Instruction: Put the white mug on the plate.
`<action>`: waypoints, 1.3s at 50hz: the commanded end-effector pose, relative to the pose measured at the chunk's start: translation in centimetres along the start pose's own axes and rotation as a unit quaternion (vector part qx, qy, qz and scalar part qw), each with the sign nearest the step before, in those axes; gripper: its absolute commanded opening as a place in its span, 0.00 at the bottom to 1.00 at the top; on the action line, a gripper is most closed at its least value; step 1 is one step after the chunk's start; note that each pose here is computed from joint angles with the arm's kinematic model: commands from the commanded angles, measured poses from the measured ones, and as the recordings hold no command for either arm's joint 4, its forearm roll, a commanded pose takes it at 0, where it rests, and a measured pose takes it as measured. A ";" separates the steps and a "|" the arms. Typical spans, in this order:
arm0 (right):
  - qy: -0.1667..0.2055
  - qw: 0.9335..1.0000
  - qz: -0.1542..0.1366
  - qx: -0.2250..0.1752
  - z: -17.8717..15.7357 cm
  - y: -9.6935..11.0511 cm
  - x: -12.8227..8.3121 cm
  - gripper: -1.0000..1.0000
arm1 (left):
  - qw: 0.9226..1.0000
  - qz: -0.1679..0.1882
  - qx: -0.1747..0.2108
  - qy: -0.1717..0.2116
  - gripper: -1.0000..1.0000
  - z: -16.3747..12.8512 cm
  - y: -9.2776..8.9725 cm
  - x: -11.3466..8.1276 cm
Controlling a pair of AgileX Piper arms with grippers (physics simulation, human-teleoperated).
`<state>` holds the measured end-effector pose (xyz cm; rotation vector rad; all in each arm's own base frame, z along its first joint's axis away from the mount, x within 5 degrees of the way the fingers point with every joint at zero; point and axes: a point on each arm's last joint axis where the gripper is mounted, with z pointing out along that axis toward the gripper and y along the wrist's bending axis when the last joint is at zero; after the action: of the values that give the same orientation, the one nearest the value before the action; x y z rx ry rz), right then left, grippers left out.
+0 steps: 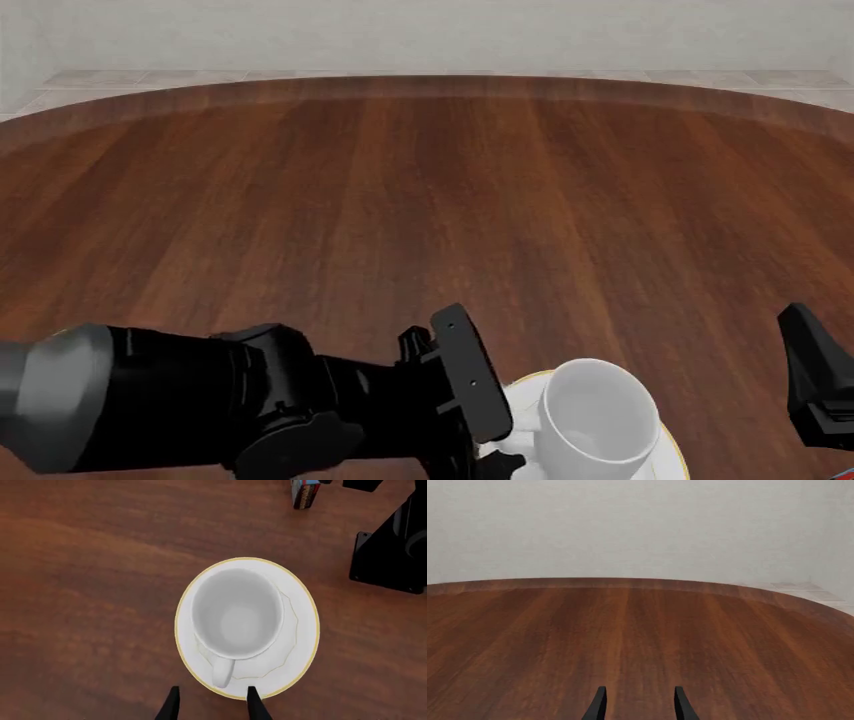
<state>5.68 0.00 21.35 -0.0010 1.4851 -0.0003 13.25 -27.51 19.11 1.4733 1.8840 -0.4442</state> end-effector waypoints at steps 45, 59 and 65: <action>0.000 1.000 0.000 0.001 0.0 0.0 0.0 1.00 | 0.996 -0.038 -0.048 -0.061 1.00 -8.7 1.6 2.7; 0.000 1.000 0.000 0.002 0.0 0.0 -0.1 1.00 | 0.995 -0.047 -0.054 -0.073 1.00 -10.0 1.3 4.1; 0.000 1.000 0.000 0.005 0.0 -0.1 -0.1 1.00 | 0.995 -0.048 -0.059 -0.071 1.00 -10.4 1.4 4.8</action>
<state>5.66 -0.01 21.40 -0.0018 1.4842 -0.0049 11.11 -18.38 23.49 1.2681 1.8388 -0.4710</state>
